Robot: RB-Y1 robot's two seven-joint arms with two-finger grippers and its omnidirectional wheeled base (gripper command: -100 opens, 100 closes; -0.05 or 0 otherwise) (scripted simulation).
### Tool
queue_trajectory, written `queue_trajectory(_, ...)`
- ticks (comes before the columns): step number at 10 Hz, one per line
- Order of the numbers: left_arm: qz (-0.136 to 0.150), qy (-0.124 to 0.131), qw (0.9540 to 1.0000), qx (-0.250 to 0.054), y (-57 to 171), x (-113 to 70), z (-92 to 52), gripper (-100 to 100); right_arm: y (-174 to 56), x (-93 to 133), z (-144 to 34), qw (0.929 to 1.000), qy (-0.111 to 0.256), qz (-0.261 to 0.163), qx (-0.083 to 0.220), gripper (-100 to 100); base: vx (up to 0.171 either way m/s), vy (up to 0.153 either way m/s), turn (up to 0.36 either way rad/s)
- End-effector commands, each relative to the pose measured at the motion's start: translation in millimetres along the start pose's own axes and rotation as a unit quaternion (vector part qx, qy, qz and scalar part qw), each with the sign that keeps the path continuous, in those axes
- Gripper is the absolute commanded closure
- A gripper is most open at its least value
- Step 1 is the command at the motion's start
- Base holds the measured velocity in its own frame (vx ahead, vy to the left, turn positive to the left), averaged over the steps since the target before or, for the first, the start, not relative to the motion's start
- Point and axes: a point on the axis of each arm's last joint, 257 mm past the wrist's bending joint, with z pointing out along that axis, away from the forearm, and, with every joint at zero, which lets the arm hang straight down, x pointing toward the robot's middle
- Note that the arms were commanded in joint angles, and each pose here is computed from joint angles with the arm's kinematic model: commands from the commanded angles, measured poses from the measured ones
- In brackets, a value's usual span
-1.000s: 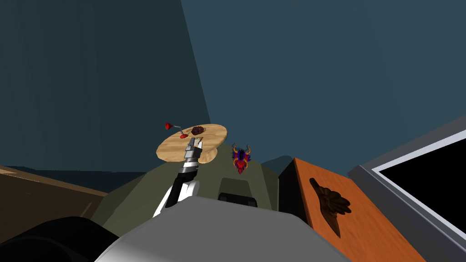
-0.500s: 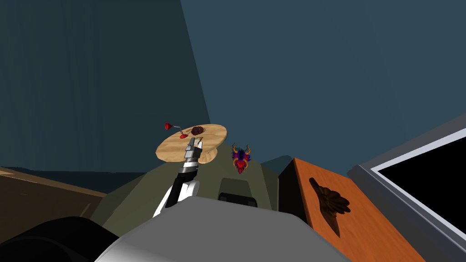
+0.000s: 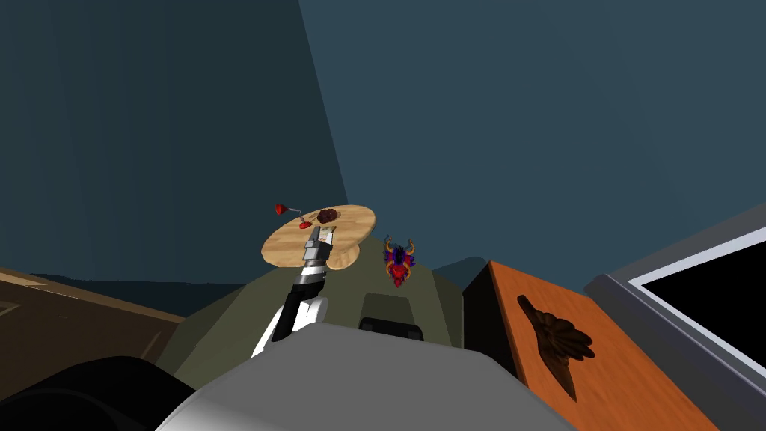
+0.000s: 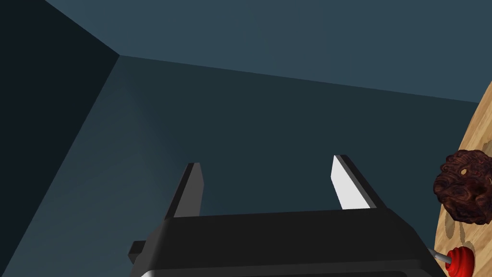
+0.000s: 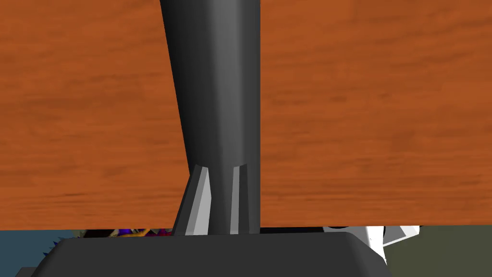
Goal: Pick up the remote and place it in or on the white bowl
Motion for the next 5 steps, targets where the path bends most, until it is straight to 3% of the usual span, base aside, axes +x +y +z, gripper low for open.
queue_trajectory(1,0.0,0.0,1.0,0.0,0,0.0,0.0,0,3,17,-8.7,0.9999,0.015,-0.001,-0.006,100,0.057,0.16,0.074)
queue_trajectory(2,0.0,0.0,1.0,0.0,0,0.0,0.0,0,4,23,-12.3,0.9998,0.02,-0.002,-0.009,100,0.04,0.104,0.05)
queue_trajectory(5,0.0,0.0,1.0,0.0,0,-0.1,0.0,0,9,44,-26.9,0.999,0.04,-0.008,-0.02,100,-0.003,0.033,0.051)
